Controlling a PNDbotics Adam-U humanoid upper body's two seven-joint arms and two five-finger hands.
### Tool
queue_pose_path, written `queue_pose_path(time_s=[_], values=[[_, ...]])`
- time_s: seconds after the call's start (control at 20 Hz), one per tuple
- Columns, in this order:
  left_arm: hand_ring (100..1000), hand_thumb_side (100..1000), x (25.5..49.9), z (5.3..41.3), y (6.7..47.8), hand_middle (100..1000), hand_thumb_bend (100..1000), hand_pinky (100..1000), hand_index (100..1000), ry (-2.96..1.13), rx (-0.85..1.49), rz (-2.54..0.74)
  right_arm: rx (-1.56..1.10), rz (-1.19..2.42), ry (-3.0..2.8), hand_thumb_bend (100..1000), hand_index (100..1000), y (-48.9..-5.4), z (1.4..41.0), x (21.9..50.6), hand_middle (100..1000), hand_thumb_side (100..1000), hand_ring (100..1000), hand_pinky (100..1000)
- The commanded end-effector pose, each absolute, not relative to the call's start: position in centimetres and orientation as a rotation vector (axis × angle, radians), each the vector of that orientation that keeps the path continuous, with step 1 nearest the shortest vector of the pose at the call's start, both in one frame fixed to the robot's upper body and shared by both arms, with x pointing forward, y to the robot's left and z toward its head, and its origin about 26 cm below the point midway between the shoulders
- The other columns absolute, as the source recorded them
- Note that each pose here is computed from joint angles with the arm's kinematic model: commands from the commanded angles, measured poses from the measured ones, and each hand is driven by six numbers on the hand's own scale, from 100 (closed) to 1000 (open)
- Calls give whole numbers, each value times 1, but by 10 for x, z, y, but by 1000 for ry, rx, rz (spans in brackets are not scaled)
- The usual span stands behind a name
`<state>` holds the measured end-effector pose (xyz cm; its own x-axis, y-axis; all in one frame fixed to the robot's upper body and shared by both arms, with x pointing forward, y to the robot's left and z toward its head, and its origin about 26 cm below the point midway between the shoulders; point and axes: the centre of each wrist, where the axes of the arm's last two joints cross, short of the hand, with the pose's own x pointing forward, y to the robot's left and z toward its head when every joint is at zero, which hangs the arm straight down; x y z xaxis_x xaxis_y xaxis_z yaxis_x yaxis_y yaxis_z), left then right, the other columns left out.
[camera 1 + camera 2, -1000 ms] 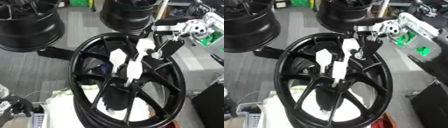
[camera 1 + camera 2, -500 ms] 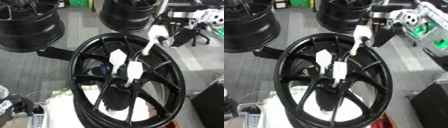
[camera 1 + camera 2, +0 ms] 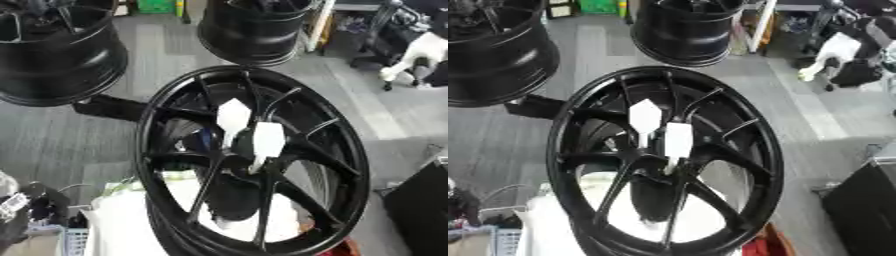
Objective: Pull the pin out of the wheel hub.
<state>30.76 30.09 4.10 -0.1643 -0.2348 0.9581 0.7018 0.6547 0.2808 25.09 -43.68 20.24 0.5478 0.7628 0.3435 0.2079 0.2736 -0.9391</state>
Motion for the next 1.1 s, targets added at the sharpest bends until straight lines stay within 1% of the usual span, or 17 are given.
queue_pose_path(time_s=[0.05, 0.1, 0.15, 0.2, 0.25, 0.3, 0.35, 0.4, 0.45, 0.5, 0.55, 0.7, 0.9, 1.1], values=[[486, 1000, 308, 49, 304, 484, 100, 556, 644, -1546, -388, -873, -1345, 249, -870, 100, 600, -467, 172, 237, 479, 100, 481, 552], [486, 1000, 308, 49, 304, 484, 100, 556, 644, -1546, -388, -872, -1337, 195, -829, 100, 660, -473, 156, 232, 524, 100, 502, 577], [486, 1000, 308, 49, 304, 484, 100, 556, 644, -1547, -389, -872, -1332, 137, -794, 100, 772, -478, 140, 226, 613, 100, 541, 587], [486, 1000, 308, 49, 304, 484, 100, 556, 644, -1548, -390, -871, -1334, 83, -772, 100, 856, -481, 126, 221, 695, 100, 577, 603], [486, 1000, 308, 49, 304, 484, 100, 556, 643, -1548, -390, -869, -1351, 17, -748, 107, 906, -484, 113, 215, 763, 100, 597, 611], [486, 1000, 308, 49, 304, 484, 100, 556, 644, -1549, -391, -868, -1376, -43, -729, 150, 920, -485, 101, 210, 791, 113, 605, 614], [487, 1000, 308, 49, 304, 484, 100, 556, 644, -1550, -391, -867, -1408, -106, -710, 205, 928, -486, 90, 206, 801, 260, 608, 611], [487, 1000, 308, 49, 304, 484, 100, 556, 644, -1550, -393, -866, -1446, -170, -697, 256, 930, -486, 81, 202, 805, 350, 607, 606], [487, 1000, 308, 48, 304, 484, 100, 556, 644, -1550, -394, -866, -1485, -238, -697, 300, 930, -484, 73, 200, 804, 412, 606, 598], [487, 1000, 308, 48, 304, 484, 100, 556, 644, -1549, -395, -865, -1517, -302, -711, 300, 930, -482, 67, 199, 804, 412, 606, 598], [487, 1000, 307, 47, 303, 484, 100, 556, 643, -1548, -395, -866, -1542, -365, -727, 299, 930, -479, 61, 199, 808, 435, 605, 593], [487, 1000, 308, 47, 303, 484, 100, 556, 643, -1548, -399, -864, -1586, -512, -769, 292, 926, -472, 46, 200, 808, 431, 600, 583], [487, 1000, 308, 47, 302, 484, 100, 556, 643, -1551, -402, -859, -1557, -594, -865, 226, 906, -462, 43, 203, 776, 388, 580, 563], [487, 1000, 308, 47, 300, 484, 100, 556, 643, -1551, -407, -859, -1505, -631, -1010, 194, 892, -440, 47, 210, 760, 368, 570, 554]])
